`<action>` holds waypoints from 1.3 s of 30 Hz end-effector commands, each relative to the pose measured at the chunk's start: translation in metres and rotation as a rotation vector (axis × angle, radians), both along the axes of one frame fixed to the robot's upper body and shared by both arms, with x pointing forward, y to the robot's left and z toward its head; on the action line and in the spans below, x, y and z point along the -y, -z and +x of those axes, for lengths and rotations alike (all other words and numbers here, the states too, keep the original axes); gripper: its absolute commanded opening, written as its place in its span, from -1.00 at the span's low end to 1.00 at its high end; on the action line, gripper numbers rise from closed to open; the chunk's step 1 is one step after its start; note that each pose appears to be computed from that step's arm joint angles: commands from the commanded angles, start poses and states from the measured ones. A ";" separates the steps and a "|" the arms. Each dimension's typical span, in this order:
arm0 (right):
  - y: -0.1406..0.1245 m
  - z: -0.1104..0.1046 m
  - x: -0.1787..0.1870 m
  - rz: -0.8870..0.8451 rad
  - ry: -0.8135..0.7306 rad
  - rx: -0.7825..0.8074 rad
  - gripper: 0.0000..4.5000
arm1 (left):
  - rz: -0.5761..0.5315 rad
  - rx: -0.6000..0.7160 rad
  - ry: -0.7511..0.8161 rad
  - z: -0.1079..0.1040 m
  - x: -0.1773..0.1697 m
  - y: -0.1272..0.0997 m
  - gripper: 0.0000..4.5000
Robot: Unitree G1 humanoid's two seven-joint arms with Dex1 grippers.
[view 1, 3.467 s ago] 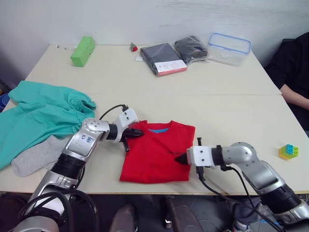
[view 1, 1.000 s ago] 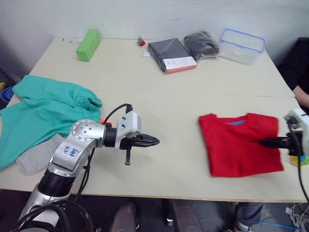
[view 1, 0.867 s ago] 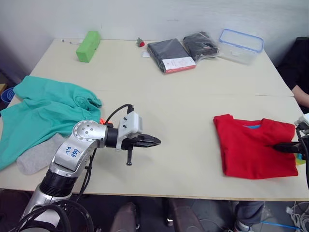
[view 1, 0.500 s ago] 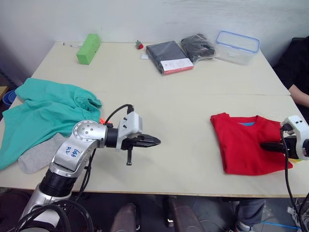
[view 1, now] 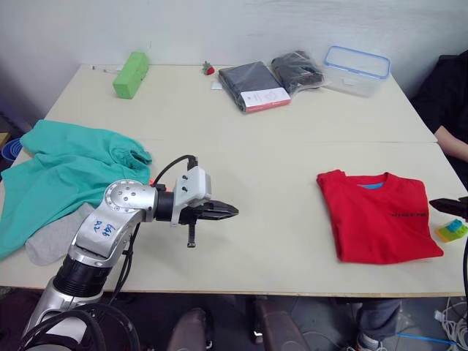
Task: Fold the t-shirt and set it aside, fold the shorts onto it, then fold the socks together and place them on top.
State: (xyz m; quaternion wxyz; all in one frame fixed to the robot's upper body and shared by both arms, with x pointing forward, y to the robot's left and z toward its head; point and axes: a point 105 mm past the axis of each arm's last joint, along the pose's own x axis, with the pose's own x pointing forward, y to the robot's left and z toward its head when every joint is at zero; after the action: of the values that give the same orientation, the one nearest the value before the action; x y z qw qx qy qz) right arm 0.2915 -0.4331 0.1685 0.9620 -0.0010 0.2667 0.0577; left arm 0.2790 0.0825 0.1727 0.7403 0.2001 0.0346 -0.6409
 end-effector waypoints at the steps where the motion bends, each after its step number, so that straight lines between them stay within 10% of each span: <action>1: -0.030 0.004 -0.014 0.072 -0.078 0.121 0.82 | -0.012 0.041 0.002 0.002 -0.002 -0.011 -1.00; 6: -0.009 -0.002 -0.051 0.095 -0.238 0.030 0.08 | -0.012 0.047 0.005 0.004 -0.001 -0.013 -1.00; 13: 0.042 0.000 -0.036 -0.097 -0.088 -0.103 -0.98 | -0.005 0.059 -0.002 0.007 -0.004 -0.015 -1.00; 21: 0.018 0.017 -0.041 0.032 -0.092 0.080 -0.98 | -0.003 0.062 -0.073 0.008 -0.018 -0.014 -1.00; 31: -0.087 0.023 -0.188 0.191 -0.727 0.445 -0.98 | 0.011 0.071 -0.411 0.002 -0.080 -0.008 -1.00; 37: -0.090 0.001 -0.288 0.163 -1.074 0.485 -0.83 | 0.108 0.108 -0.768 -0.008 -0.151 0.000 -1.00; 39: -0.089 -0.014 -0.311 0.168 -1.201 0.492 -0.59 | 0.182 0.126 -0.918 -0.012 -0.187 0.009 -0.73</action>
State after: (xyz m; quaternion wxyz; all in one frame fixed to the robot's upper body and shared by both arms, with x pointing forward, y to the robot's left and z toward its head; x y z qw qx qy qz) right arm 0.2922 -0.1354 0.2459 0.8172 -0.0665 0.0129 0.5723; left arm 0.2665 0.2464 0.1546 0.9192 0.2346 0.1374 -0.2849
